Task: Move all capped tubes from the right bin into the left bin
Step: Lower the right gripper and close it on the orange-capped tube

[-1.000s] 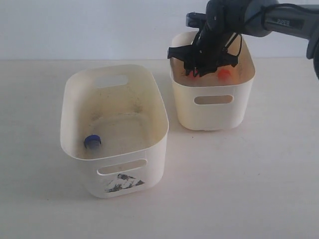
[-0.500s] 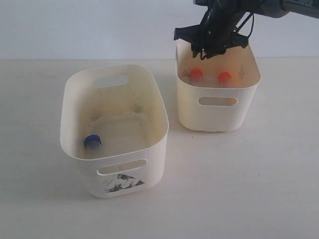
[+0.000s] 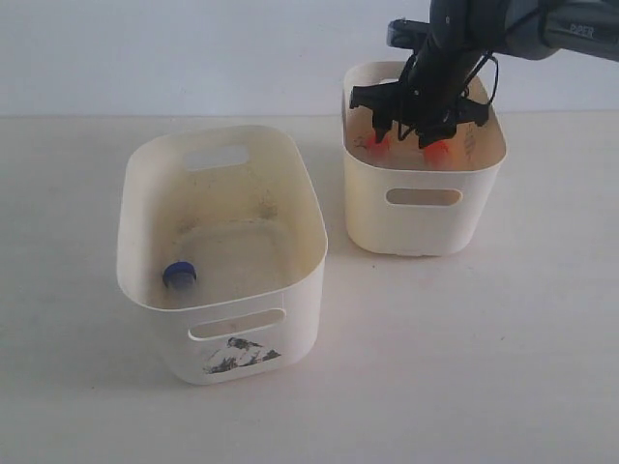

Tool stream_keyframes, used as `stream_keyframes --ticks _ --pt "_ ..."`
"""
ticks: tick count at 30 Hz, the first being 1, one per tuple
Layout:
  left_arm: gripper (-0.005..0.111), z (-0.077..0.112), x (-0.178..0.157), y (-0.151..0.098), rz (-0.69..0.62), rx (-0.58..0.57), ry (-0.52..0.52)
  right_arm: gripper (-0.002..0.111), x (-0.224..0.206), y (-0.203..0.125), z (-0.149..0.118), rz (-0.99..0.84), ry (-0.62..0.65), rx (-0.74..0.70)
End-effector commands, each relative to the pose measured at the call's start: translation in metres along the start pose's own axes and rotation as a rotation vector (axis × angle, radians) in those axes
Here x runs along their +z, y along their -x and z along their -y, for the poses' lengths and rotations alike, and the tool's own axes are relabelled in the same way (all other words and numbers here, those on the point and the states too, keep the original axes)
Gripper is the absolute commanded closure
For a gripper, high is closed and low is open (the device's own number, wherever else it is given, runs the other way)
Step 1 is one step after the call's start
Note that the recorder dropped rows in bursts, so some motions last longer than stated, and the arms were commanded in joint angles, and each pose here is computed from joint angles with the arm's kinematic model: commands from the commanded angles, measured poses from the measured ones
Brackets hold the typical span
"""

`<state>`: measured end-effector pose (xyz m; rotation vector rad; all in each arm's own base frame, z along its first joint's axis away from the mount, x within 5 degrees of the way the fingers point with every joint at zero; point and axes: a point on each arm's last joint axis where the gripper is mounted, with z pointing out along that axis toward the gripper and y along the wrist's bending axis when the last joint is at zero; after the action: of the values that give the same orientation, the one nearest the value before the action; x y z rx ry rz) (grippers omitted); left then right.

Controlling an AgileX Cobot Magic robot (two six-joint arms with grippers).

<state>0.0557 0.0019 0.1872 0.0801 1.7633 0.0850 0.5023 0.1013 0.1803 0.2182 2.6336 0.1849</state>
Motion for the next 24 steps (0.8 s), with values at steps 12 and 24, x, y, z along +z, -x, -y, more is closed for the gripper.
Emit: stream_keyframes --ticks 12,24 --pt "0.102 0.0 0.0 0.002 0.015 -0.023 -0.002 0.034 0.024 -0.01 0.003 -0.046 -0.001 -0.033" --pt "0.102 0.0 0.0 0.002 0.015 -0.023 -0.002 0.034 0.043 -0.019 0.007 -0.09 -0.017 -0.033"
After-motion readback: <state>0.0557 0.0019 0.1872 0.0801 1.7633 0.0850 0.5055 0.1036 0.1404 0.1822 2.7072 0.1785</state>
